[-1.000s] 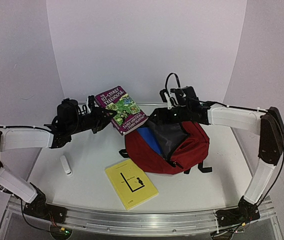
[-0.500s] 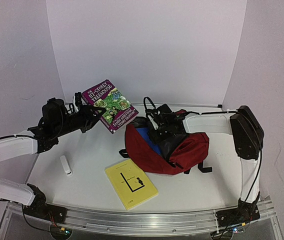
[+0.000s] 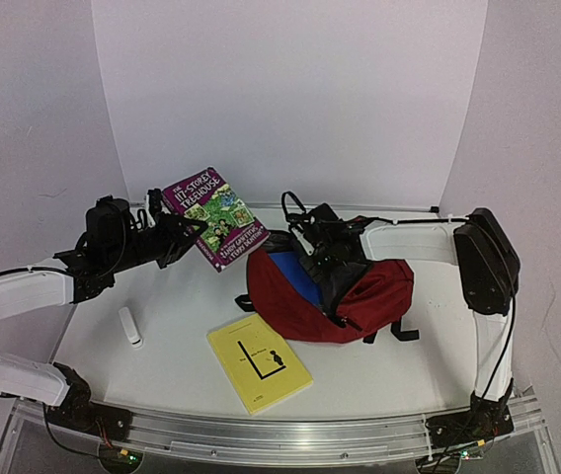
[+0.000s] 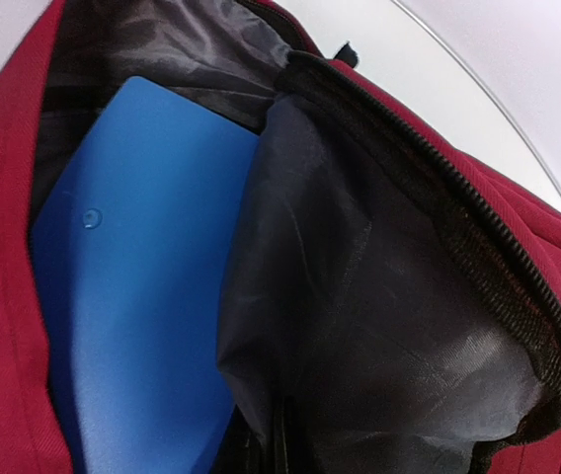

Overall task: Pack the student bag
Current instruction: Place the book in the student bag.

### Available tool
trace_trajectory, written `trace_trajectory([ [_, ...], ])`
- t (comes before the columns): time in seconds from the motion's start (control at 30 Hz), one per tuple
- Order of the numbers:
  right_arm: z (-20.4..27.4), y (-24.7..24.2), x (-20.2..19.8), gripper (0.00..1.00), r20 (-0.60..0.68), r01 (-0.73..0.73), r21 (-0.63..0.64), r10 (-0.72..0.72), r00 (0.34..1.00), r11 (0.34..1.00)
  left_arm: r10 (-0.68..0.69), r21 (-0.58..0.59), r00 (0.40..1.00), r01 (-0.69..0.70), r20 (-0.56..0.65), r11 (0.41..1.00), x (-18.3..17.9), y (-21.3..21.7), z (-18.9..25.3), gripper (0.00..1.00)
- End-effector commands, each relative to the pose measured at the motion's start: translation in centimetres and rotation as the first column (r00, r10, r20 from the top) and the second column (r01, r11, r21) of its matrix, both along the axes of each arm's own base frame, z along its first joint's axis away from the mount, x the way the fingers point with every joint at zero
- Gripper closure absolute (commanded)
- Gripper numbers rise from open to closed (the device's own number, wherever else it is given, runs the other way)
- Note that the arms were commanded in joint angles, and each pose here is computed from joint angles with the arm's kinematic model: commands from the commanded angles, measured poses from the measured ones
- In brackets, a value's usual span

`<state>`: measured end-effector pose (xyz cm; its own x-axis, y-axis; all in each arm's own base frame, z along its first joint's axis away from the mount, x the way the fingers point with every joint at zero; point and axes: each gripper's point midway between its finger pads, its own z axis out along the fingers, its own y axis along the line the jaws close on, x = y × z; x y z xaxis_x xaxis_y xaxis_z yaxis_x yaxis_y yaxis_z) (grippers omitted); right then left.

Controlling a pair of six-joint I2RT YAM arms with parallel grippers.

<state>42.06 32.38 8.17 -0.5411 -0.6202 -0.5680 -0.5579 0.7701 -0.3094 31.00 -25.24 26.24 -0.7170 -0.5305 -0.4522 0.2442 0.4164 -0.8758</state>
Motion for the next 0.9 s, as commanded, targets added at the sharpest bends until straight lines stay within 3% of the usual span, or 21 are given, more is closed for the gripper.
trace_trajectory([
  [0.0,9.5,1.5,-0.5,1.0,0.064,-0.046,0.203,0.034,0.997,0.978,-0.029,-0.055,0.994,0.035,0.108,0.998,0.4,-0.6,3.6,1.0],
  [0.2,14.4,0.2,-0.7,1.0,0.092,-0.035,0.332,0.005,0.996,0.943,-0.136,-0.113,0.988,0.143,0.066,0.983,1.1,-3.2,1.4,1.0],
  [0.5,17.5,-0.3,-1.3,1.0,0.107,-0.022,0.448,-0.029,0.994,0.894,-0.351,-0.219,0.935,0.354,0.051,0.909,3.2,-9.8,-0.3,1.0],
  [0.73,16.6,0.7,-1.9,1.0,0.053,-0.031,0.492,0.006,0.999,0.87,-0.442,-0.324,0.895,0.436,0.059,0.839,4.7,-14.1,-1.5,1.0],
  [0.87,16.4,0.9,-2.0,1.0,0.043,-0.03,0.499,0.011,0.999,0.866,-0.455,-0.357,0.891,0.424,0.0,0.832,5.9,-15.9,-3.9,1.0],
])
